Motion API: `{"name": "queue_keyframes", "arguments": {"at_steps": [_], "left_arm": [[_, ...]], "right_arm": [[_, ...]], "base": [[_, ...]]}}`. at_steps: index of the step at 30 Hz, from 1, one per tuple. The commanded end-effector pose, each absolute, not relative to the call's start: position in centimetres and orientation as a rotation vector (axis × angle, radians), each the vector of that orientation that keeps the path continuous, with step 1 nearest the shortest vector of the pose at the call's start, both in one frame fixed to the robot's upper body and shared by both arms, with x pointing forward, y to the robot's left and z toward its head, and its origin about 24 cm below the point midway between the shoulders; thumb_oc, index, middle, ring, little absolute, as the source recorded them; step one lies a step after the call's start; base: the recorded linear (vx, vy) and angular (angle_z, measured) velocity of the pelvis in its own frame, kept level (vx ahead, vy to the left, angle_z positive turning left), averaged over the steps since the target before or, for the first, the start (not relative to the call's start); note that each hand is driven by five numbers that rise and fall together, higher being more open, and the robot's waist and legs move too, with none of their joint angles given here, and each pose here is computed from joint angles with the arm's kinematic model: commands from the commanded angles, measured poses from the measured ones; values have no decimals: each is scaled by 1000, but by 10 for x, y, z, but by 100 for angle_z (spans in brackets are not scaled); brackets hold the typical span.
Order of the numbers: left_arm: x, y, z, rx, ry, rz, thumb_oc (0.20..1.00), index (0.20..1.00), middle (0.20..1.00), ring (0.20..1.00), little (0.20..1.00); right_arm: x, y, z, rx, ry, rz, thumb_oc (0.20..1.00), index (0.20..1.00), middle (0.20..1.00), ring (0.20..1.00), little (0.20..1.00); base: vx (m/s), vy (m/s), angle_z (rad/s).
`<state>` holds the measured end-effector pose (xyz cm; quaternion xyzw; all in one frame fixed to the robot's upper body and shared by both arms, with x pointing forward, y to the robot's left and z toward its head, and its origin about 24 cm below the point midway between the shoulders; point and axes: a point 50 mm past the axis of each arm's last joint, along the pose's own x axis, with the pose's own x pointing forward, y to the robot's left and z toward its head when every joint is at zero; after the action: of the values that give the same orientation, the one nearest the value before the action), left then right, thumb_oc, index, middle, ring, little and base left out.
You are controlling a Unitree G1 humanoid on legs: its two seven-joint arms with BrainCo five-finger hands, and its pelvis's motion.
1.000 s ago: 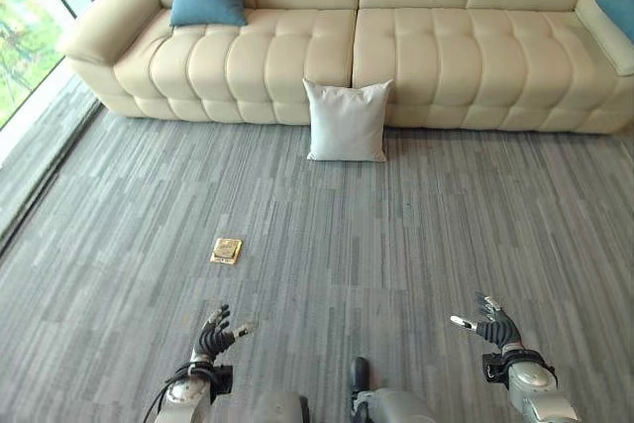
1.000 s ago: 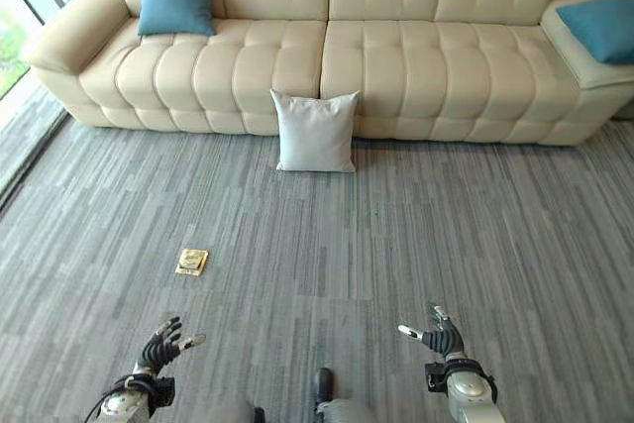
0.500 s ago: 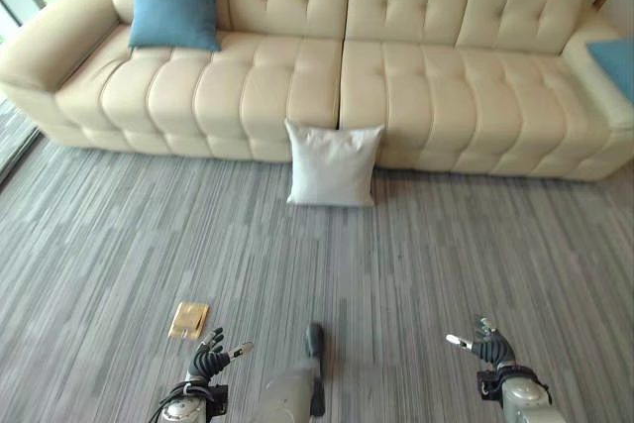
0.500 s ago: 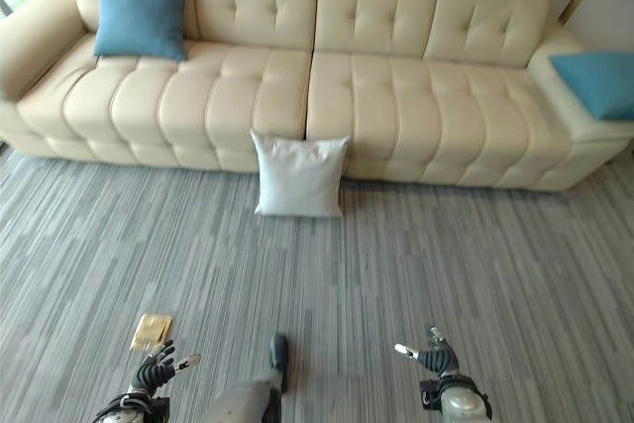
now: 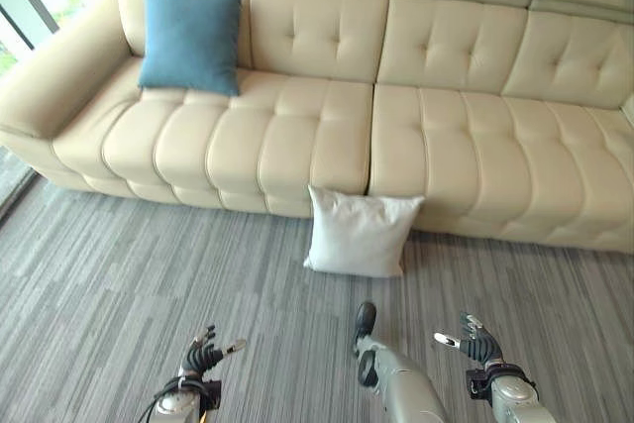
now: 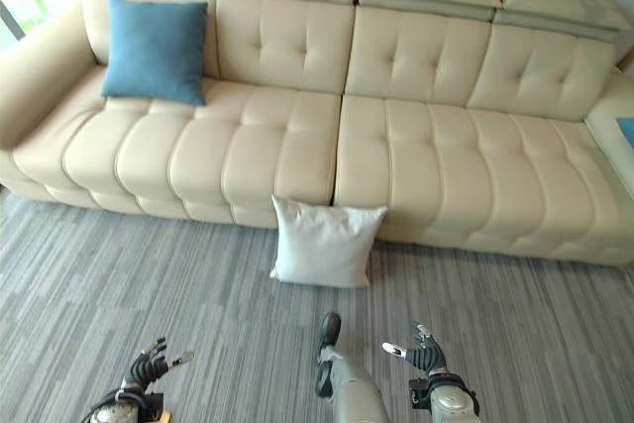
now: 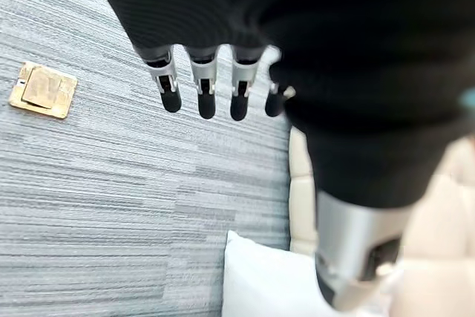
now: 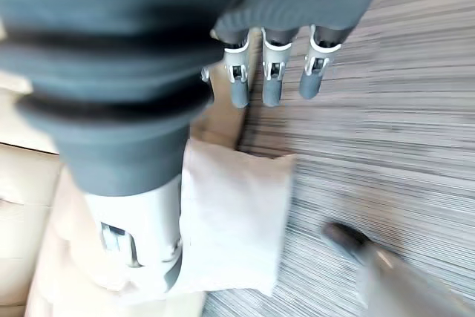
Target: Pick up all the scattered cushions and arrange them neatly on the sofa.
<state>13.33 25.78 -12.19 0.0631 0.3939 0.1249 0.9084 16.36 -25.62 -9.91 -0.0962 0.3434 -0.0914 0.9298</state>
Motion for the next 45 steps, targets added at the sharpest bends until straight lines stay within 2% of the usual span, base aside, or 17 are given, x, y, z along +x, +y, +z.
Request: {"name": "queue_keyframes", "arguments": {"at_steps": [1,12,26,38,45], "left_arm": [[143,277,-108,223,745,250,1000,1000,1000,1000,1000],[151,255,-112,191,738,165,1000,1000,1000,1000,1000],[141,276,-111,221,773,232,1000,1000,1000,1000,1000],[136,275,-117,194,797,278,1000,1000,1000,1000,1000],[149,265,-113,148,751,267,1000,1000,1000,1000,1000]], "right_arm": [[182,-253,-85,-201,600,-151,1000,1000,1000,1000,1000],[184,-264,-79,-212,584,-180,1000,1000,1000,1000,1000],[190,-253,-85,-200,605,-152,1000,1000,1000,1000,1000],[196,-254,-78,-240,575,-120,1000,1000,1000,1000,1000],[186,-268,-80,-255,604,-167,1000,1000,1000,1000,1000]], "base": [[308,-210,14],[154,-113,-24],[59,81,-41],[129,-261,10],[35,-176,41]]}}
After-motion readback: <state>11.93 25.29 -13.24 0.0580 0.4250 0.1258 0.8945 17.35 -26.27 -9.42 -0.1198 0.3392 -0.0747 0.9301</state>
